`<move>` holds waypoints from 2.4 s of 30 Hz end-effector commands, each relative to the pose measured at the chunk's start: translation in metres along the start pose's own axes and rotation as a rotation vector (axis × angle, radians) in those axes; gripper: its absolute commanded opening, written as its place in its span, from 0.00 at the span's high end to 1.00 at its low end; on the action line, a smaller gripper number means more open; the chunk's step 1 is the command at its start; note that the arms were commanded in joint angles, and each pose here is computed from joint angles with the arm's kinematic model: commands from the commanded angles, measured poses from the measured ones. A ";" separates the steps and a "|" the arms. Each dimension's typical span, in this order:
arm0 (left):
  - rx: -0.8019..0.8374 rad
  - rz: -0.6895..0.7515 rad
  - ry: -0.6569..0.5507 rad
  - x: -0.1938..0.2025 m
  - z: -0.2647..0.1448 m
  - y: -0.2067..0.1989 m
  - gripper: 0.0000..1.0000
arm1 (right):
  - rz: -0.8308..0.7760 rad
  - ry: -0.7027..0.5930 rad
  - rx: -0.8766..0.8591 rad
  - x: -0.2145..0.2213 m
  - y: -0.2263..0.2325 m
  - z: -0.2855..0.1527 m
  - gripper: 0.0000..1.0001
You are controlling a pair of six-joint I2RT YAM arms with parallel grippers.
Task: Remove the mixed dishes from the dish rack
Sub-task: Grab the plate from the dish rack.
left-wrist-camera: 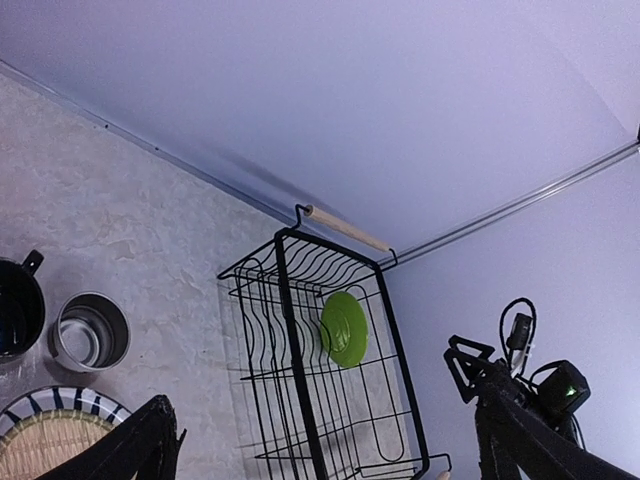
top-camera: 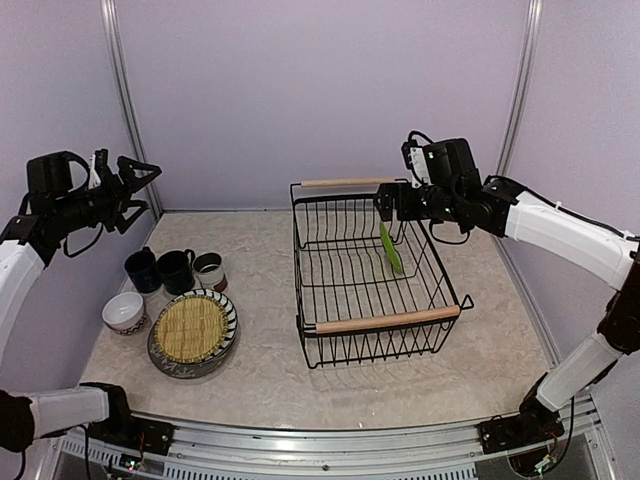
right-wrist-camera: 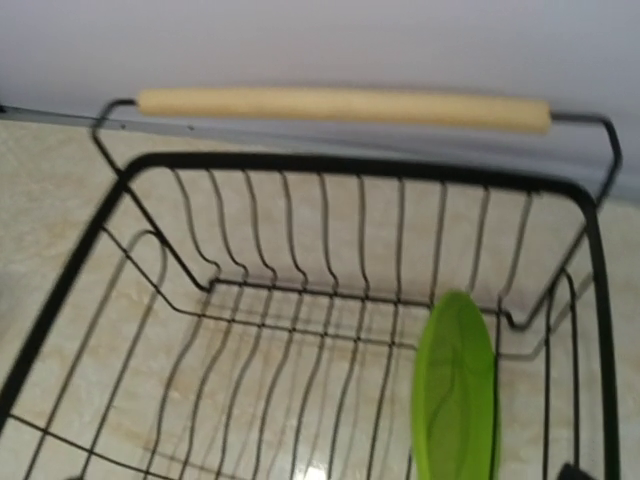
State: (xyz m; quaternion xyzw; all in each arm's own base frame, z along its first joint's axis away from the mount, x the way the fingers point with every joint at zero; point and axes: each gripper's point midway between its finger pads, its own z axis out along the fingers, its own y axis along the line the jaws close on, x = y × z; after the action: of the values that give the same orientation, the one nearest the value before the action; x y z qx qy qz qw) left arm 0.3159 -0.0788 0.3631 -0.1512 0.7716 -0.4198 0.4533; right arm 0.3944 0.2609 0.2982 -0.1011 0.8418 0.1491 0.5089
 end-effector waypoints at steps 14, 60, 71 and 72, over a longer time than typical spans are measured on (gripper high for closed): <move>0.072 0.261 0.188 0.012 0.052 -0.022 0.01 | -0.034 0.305 0.120 0.068 -0.032 0.084 0.00; 0.079 0.342 0.146 0.031 0.040 -0.024 0.01 | -0.169 0.335 0.273 0.102 -0.059 0.141 1.00; 0.085 0.337 0.160 0.034 0.042 -0.026 0.01 | -0.096 0.254 0.148 0.065 -0.033 0.122 1.00; 0.086 0.336 0.161 0.034 0.042 -0.026 0.01 | -0.083 0.246 0.131 0.063 -0.031 0.120 1.00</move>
State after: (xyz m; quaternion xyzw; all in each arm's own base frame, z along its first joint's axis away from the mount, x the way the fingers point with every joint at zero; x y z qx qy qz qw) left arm 0.3290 -0.1354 0.3561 0.0286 0.8004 -0.3852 0.4584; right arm 0.4735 0.2679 0.1258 -0.1374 0.9239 0.0071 0.3570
